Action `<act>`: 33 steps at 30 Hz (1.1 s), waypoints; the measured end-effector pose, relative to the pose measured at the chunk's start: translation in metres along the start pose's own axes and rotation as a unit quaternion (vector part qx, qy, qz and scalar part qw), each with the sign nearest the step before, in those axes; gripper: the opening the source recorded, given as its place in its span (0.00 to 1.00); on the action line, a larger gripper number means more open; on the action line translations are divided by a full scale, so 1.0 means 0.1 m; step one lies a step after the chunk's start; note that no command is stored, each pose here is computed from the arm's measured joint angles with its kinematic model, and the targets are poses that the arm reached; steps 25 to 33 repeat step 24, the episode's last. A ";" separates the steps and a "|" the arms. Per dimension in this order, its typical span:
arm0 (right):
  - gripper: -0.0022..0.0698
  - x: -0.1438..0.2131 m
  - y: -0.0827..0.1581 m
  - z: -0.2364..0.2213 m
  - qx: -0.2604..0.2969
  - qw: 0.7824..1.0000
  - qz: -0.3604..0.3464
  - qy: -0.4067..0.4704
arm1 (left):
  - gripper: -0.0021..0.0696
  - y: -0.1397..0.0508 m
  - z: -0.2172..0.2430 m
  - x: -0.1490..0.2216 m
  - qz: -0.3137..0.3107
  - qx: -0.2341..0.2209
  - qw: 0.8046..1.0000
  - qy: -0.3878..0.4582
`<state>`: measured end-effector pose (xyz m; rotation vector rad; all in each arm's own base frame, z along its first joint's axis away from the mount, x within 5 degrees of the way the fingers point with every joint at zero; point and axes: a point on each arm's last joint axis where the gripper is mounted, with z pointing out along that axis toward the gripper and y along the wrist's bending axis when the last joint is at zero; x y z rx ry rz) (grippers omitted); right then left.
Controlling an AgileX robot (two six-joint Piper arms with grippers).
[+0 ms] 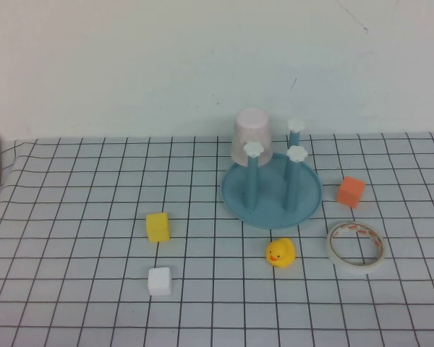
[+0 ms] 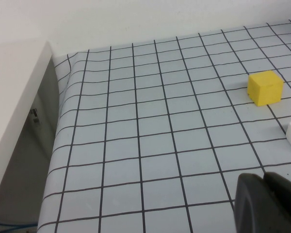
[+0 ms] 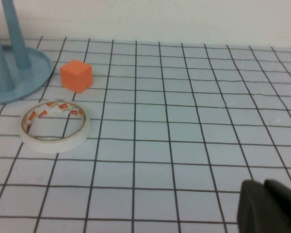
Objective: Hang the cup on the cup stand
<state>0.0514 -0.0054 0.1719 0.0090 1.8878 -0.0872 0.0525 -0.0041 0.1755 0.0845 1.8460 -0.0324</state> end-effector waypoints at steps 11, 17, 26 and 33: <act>0.03 0.00 0.02 0.00 -0.009 1.000 -0.027 0.000 | 0.03 0.00 0.00 0.00 -0.001 0.000 1.000 0.000; 0.03 0.00 0.02 0.00 -0.009 1.000 -0.025 0.000 | 0.03 0.00 0.00 0.00 -0.001 0.000 1.000 0.000; 0.03 0.00 0.02 0.00 -0.010 1.000 -0.024 0.000 | 0.03 0.00 0.00 0.00 -0.001 0.000 1.000 0.000; 0.03 0.00 0.02 0.00 -0.010 1.000 -0.024 0.000 | 0.03 0.00 0.00 0.00 -0.001 0.000 1.000 0.000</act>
